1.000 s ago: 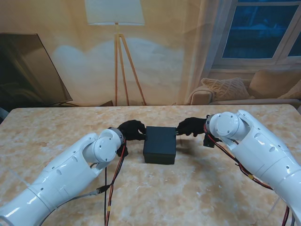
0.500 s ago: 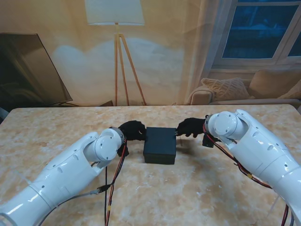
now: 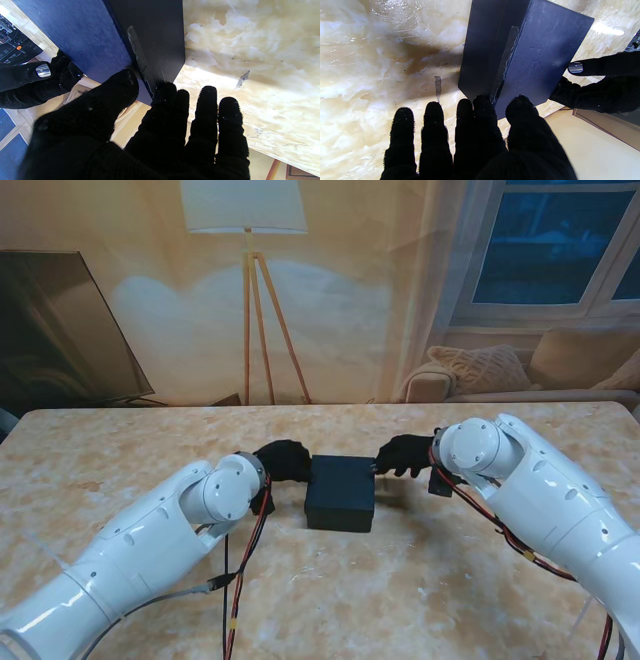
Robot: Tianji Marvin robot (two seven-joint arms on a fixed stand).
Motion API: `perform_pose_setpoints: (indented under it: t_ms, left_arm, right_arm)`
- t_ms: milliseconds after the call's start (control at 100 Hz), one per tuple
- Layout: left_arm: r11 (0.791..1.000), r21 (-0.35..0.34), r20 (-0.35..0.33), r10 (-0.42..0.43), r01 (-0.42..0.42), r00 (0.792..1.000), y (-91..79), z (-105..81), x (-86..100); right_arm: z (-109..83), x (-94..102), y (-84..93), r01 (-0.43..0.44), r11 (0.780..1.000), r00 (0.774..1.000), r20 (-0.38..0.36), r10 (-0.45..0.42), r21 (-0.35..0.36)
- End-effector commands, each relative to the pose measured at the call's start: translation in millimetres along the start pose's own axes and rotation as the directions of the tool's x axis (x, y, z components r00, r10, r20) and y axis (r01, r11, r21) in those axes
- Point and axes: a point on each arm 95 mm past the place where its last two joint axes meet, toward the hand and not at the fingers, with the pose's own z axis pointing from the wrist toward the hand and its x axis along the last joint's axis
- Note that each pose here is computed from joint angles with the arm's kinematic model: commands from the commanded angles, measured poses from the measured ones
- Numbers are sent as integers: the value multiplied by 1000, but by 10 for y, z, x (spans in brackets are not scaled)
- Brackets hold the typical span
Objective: Pack mini donuts into a plastic bag, tie the opening and put the bag into the gift box
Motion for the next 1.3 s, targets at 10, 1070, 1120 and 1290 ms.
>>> perform_pose_setpoints:
  t_ms: [10, 1070, 1120, 1290]
  left_arm:
    - [1000, -27, -32, -10, 10, 999, 67, 13, 144]
    - [999, 33, -14, -8, 9, 1000, -108, -93, 121]
    - [999, 36, -10, -13, 13, 1000, -109, -94, 109]
    - [999, 45, -2, -26, 26, 1000, -123, -102, 70]
  right_arm:
    - [53, 157, -120, 1, 999, 999, -35, 0, 36]
    - [-211, 71, 4, 33, 999, 999, -11, -34, -36]
    - [-214, 58, 6, 34, 999, 999, -6, -34, -38]
    - [-215, -5, 22, 30, 999, 999, 11, -30, -45]
